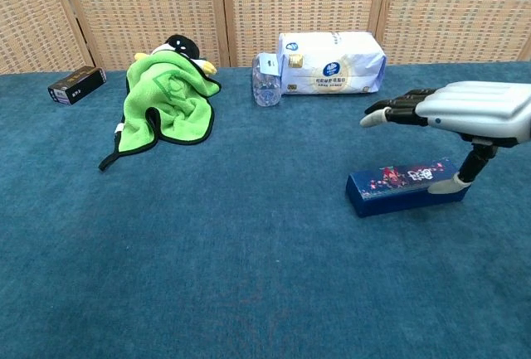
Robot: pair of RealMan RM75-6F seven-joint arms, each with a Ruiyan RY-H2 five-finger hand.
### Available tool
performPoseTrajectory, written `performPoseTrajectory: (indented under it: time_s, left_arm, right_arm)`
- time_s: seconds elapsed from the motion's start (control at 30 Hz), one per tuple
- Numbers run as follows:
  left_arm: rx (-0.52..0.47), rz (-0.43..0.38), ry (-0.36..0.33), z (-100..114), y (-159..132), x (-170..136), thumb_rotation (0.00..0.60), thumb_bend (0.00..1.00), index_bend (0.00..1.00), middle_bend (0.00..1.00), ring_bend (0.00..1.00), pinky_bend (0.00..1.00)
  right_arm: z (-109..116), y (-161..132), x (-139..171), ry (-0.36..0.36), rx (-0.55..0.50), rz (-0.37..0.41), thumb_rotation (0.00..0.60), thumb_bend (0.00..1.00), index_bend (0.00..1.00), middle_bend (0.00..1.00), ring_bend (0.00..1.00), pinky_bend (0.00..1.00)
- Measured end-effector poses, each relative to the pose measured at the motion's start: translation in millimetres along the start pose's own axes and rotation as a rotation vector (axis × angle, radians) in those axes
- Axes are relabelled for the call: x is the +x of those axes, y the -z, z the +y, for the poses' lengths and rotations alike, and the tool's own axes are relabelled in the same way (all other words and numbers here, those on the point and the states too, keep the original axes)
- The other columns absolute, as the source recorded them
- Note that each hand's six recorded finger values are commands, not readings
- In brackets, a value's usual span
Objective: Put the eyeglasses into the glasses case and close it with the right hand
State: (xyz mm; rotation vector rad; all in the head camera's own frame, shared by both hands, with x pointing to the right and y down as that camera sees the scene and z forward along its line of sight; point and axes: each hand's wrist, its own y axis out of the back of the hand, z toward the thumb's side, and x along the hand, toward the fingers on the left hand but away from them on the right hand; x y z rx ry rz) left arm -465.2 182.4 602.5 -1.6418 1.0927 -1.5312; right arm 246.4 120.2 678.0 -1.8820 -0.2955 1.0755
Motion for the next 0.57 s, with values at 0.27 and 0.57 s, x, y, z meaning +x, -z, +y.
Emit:
performPoseTrajectory:
  time_s: [0.27,0.57]
  left_arm:
    - [0.002,-0.01,-0.015,5,-1,-5,0.6,0.0,0.0,0.0,0.0,0.0]
    - [0.046,-0.037,-0.1,21,-1,-16,0.6,0.0,0.0,0.0,0.0,0.0]
  right_arm:
    - [23,20,58,0.17,-0.031,-0.141,0.6,0.08,0.0,0.0,0.0,0.01]
    - [3,53,171,0.348,-0.158,-0.468,0.6,0.0,0.0,0.0,0.0,0.0]
